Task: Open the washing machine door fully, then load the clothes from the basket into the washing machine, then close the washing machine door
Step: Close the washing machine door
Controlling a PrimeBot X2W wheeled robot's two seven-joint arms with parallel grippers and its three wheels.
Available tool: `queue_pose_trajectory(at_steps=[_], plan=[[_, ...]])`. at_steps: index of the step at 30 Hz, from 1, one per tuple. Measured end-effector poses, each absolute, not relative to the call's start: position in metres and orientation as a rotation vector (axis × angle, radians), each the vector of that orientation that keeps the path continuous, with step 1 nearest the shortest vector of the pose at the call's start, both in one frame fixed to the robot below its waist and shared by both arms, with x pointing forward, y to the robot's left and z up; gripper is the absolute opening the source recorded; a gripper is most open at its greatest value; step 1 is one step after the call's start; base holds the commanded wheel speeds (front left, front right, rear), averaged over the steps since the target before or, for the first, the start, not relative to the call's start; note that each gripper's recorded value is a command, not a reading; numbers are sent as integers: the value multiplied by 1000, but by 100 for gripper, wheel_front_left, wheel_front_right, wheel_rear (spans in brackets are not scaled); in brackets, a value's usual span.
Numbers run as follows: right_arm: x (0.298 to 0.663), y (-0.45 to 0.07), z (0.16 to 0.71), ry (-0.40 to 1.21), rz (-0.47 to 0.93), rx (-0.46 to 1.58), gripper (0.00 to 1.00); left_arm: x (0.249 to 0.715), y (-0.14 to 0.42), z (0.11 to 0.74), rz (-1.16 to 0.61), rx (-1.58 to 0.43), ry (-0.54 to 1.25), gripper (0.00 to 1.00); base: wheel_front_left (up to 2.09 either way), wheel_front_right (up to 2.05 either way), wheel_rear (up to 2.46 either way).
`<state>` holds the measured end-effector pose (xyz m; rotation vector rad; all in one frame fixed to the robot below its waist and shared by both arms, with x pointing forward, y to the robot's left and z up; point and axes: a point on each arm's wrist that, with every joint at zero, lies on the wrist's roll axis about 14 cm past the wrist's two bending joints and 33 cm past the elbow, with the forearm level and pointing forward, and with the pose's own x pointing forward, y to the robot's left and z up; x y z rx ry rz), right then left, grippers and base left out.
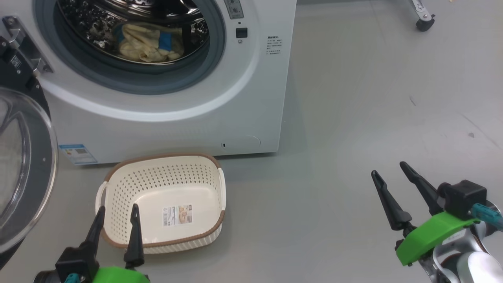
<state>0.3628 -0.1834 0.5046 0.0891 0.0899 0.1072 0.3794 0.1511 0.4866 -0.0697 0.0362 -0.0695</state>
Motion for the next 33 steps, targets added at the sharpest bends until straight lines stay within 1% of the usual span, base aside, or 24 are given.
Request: queue_pose_trajectory(at_steps=[7,21,28,33], plan=[[365,-181,503,94,115,90,100,379,155,488,-63,-60,27,100,-97,97,0],[369,-176,504,92,132,90,100,374,164,488,-40,-53,24,100,-4,4,0],[374,-163,501,102,173,84,100,362,182,491,16,-49,19,100,0,0,0],[381,-137,499,113,252,81,100,345,204,495,87,-41,8,100,0,0,0]])
